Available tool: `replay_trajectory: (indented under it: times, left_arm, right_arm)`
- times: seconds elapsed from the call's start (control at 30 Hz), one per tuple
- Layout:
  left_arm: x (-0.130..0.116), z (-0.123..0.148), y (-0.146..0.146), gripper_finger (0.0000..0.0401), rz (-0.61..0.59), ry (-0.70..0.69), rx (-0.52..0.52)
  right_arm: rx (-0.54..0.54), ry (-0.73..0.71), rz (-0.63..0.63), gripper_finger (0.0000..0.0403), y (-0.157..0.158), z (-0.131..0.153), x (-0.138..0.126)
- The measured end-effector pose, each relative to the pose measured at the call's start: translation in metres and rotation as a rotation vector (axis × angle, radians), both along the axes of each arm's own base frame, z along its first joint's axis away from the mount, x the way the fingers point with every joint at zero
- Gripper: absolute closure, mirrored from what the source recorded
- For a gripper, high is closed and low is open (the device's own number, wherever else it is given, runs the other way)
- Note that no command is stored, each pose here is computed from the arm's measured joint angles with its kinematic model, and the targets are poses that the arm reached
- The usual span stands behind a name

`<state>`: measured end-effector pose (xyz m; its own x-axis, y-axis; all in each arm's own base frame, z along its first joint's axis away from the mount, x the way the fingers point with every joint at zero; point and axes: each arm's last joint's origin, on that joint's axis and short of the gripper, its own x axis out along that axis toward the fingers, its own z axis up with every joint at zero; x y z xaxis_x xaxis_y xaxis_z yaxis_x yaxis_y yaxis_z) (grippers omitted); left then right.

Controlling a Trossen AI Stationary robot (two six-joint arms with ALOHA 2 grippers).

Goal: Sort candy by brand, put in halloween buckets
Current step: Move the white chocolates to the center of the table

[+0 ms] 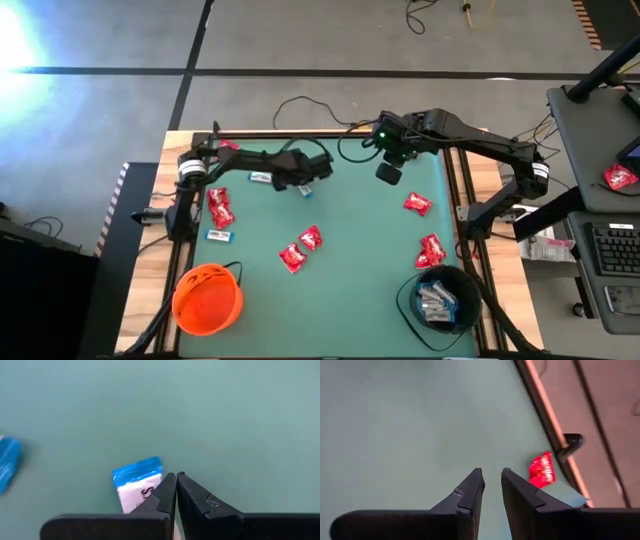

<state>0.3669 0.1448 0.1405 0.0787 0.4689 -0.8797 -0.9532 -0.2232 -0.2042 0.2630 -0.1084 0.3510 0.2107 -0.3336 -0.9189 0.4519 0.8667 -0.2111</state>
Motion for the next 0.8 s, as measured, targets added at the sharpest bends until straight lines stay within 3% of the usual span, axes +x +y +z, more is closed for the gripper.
replay_trajectory:
  times: [0.33, 0.7, 0.8]
  left_arm:
    - [-0.048, 0.037, -0.001, 0.0401, 0.159, 0.263, 0.085]
    - [-0.092, -0.009, 0.020, 0.0401, 0.342, 0.290, -0.054]
    - [-0.096, -0.018, 0.020, 0.0401, 0.308, 0.267, -0.033]
  right_arm:
    - [0.154, -0.051, 0.044, 0.0339, 0.009, 0.000, 0.001]
    - [0.205, -0.035, 0.038, 0.0339, 0.047, -0.003, -0.005]
    - [0.205, -0.061, 0.036, 0.0339, 0.054, -0.008, -0.004]
